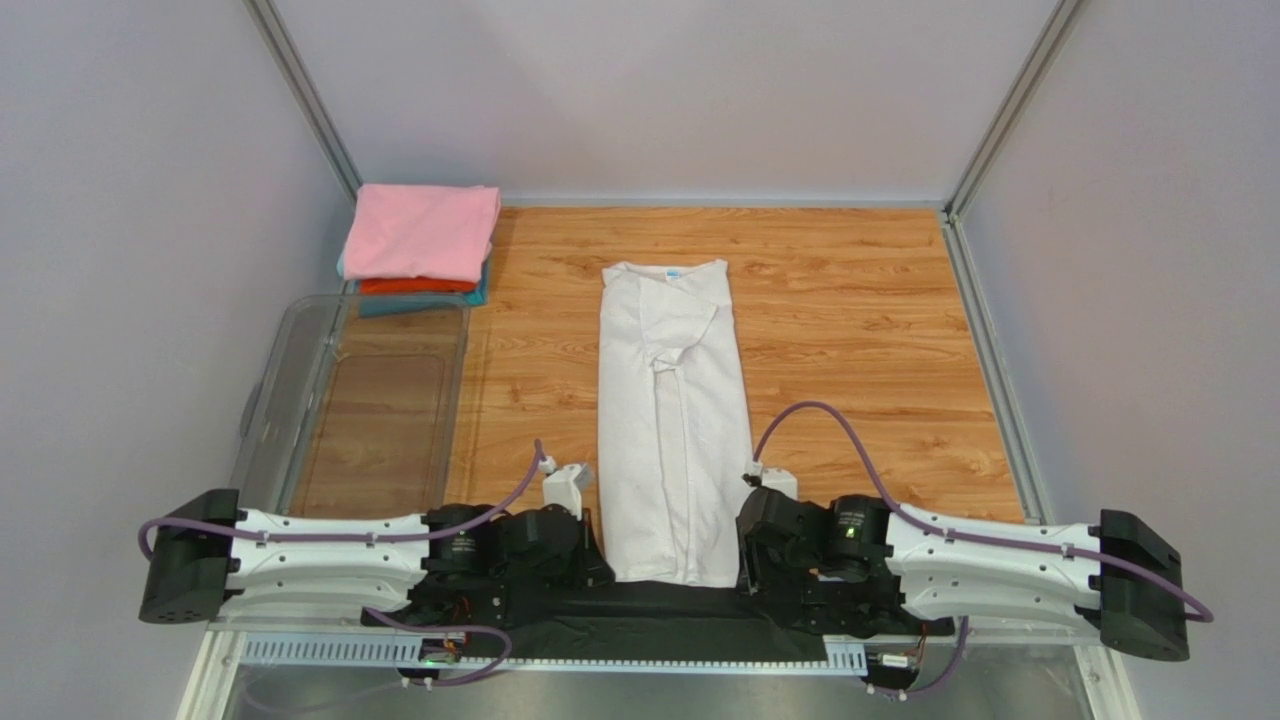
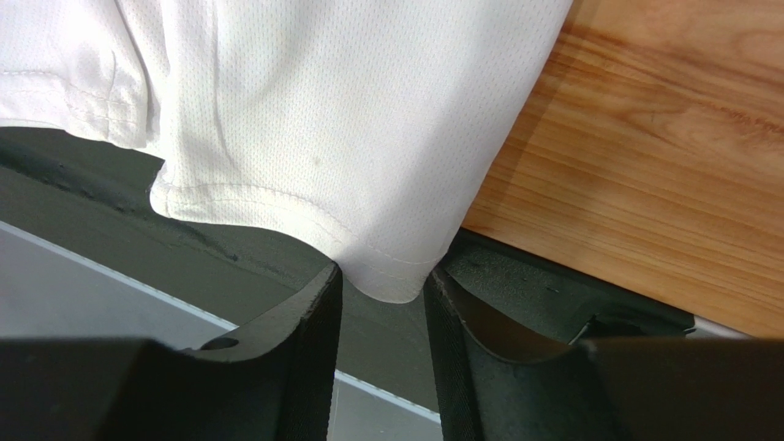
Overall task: Fold and stack the t-shirts
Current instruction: Fold the tshirt
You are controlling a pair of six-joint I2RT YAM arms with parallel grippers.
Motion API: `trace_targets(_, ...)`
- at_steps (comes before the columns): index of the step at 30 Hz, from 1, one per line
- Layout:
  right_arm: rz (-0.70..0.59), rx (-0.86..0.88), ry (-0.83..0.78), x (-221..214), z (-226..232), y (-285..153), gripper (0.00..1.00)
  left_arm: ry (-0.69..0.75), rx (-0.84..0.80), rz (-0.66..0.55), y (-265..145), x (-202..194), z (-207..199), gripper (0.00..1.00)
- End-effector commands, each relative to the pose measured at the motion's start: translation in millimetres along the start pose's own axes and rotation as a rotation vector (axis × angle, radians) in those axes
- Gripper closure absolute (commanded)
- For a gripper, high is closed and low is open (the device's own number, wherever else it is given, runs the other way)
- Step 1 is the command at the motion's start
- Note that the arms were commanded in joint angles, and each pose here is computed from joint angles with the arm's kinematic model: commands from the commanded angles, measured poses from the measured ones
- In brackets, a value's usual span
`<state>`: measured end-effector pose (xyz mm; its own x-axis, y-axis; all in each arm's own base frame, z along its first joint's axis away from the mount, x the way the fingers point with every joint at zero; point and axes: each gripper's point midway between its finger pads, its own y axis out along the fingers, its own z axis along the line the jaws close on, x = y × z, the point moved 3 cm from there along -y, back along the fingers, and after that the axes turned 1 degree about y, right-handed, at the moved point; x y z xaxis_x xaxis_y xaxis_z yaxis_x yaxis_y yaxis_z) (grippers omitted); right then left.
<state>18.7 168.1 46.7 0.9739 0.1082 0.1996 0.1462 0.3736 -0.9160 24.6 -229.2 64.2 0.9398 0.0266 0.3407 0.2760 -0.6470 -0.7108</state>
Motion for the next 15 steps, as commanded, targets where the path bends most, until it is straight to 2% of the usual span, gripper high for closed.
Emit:
trace_targets(1, -0.065, 0.001, 0.016, 10, 3, 2, 0.64, -0.013, -0.006, 0.002, -2, -1, 0, 1.00)
trace_targets(11, -0.119, -0.042, -0.024, 20, -1, -4, 0.99, -0.022, -0.034, -0.041, -7, 6, -4, 1.00)
trace_targets(15, -0.177, -0.030, -0.048, 34, 11, -16, 1.00, -0.006, -0.044, -0.084, -9, 15, -10, 1.00)
